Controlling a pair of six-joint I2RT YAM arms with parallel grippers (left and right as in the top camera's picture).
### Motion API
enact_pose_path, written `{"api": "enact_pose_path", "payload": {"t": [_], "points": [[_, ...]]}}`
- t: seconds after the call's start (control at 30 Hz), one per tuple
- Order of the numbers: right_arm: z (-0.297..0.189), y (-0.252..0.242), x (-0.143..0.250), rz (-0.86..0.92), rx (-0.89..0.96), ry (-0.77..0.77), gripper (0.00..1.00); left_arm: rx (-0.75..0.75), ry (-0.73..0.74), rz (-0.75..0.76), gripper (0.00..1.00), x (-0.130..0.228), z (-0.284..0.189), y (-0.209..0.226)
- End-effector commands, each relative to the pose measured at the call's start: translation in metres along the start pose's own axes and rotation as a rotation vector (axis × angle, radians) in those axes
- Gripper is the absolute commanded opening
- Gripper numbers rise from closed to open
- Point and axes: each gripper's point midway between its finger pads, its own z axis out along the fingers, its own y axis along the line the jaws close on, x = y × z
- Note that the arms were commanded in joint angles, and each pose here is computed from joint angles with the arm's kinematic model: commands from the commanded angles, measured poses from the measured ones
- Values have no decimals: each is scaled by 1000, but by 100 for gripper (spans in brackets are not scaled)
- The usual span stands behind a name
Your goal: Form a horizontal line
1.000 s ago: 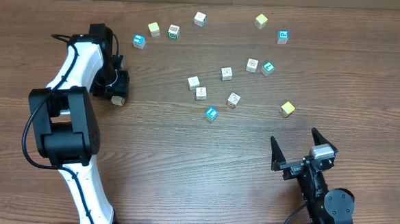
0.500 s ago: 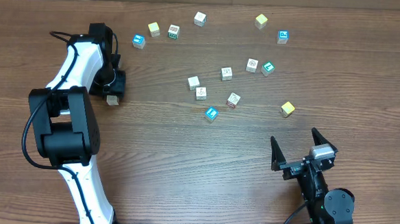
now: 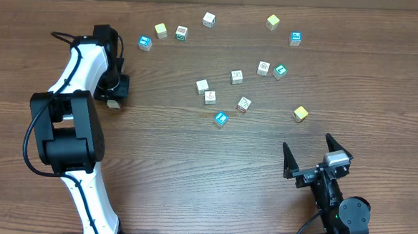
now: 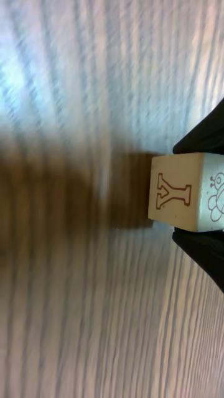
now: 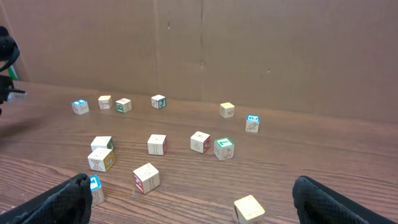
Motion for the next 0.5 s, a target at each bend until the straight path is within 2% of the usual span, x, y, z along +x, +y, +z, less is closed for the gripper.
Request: {"api": "enact_pose_path", "payload": {"t": [0.0,0.27,0.47], "points": [[0,-1,1,5,3,-8,100,-101,-8,4,28,-2,1,15],[0,-1,1,5,3,-8,100,-116,-116,78,28,-29,-1,18],[0,-1,1,5,3,-8,100,-120,-144,60,28,-36,-1,27]]}}
